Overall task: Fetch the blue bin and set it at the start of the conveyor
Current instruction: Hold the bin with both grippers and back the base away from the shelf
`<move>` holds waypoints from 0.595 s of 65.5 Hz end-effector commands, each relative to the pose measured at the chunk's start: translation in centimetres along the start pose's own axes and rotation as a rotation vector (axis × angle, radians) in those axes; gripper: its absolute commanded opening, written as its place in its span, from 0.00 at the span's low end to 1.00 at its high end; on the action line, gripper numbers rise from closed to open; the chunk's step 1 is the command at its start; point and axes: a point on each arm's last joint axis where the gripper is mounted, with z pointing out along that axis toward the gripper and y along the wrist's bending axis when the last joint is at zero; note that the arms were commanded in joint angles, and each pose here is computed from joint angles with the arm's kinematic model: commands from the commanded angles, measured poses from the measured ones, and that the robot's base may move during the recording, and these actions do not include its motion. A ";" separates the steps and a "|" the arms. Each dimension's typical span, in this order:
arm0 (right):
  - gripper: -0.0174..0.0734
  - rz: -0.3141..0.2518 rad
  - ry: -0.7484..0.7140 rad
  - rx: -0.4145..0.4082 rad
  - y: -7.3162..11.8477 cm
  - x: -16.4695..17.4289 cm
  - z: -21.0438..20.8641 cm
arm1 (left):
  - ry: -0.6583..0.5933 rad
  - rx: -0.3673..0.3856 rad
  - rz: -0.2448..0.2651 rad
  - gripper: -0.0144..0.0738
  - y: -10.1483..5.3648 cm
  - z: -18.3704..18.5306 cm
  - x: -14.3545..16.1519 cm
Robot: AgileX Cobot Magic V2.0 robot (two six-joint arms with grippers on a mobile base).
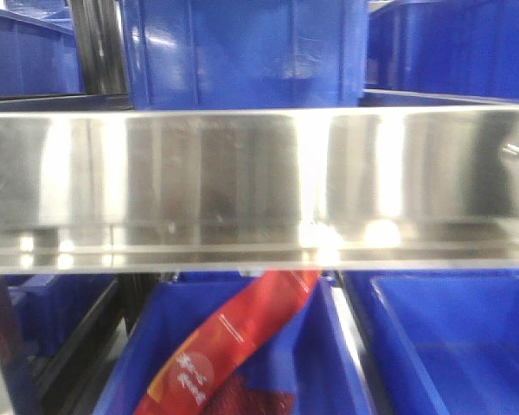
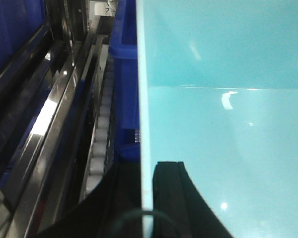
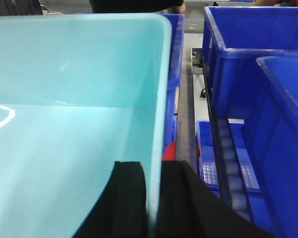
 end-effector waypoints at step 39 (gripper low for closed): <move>0.01 -0.029 -0.081 -0.040 0.2 -0.9 -0.6 | -0.046 0.027 0.004 0.04 0.0 -0.6 -0.6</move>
